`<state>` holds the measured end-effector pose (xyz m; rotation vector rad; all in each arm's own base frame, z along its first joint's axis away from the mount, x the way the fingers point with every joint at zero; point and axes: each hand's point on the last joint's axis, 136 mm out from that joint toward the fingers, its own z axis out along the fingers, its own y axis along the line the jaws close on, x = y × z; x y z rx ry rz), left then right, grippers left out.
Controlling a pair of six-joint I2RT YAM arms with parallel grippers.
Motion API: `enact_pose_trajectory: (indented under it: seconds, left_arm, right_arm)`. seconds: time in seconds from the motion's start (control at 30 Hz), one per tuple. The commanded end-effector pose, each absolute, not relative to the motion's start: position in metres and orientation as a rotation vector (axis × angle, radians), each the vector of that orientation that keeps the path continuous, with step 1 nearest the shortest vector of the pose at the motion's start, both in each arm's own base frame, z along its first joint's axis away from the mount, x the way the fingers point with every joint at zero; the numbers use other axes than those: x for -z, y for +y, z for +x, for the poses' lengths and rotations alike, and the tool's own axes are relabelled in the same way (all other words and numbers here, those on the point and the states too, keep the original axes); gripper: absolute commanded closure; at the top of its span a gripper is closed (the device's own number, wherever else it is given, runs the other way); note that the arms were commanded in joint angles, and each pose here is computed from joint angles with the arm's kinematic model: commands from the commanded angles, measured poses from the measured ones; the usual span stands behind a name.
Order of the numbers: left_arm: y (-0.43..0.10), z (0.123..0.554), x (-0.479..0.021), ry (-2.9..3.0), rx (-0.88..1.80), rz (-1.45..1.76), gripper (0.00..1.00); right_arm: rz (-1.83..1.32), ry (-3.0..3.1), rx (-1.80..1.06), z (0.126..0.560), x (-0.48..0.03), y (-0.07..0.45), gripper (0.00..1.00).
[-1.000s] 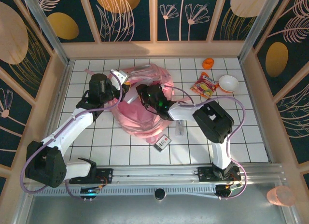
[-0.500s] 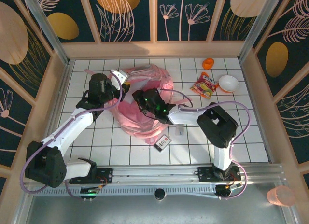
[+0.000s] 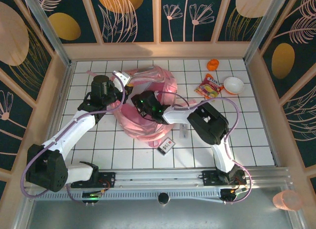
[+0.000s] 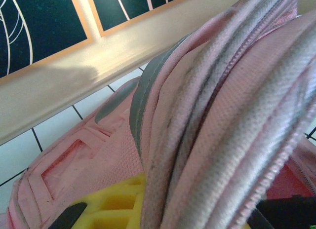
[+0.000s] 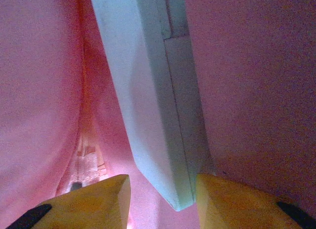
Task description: Pack the student bag
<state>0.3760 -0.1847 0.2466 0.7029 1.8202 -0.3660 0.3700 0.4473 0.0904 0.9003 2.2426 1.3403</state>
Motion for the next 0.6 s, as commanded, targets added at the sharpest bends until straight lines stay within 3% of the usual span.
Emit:
enact_pose_trajectory:
  seconds: [0.0, 0.23, 0.37, 0.57]
  left_arm:
    - [-0.199, 0.371, -0.345, 1.501, 0.43, 0.681, 1.0]
    - [-0.2, 0.368, -0.349, 1.492, 0.447, 0.683, 1.0]
    - [-0.198, 0.369, -0.35, 1.492, 0.435, 0.675, 1.0]
    - [-0.179, 0.386, -0.322, 1.612, 0.326, 0.579, 1.0]
  right_arm:
    - [0.885, 2.201, -1.352, 0.385, -0.096, 0.456, 0.65]
    - [0.841, 2.121, -1.384, 0.423, -0.11, 0.463, 0.77]
    - [0.825, 2.098, -1.403, 0.432, -0.116, 0.466, 0.77]
    - [0.717, 2.111, -1.383, 0.409, -0.144, 0.45, 0.68]
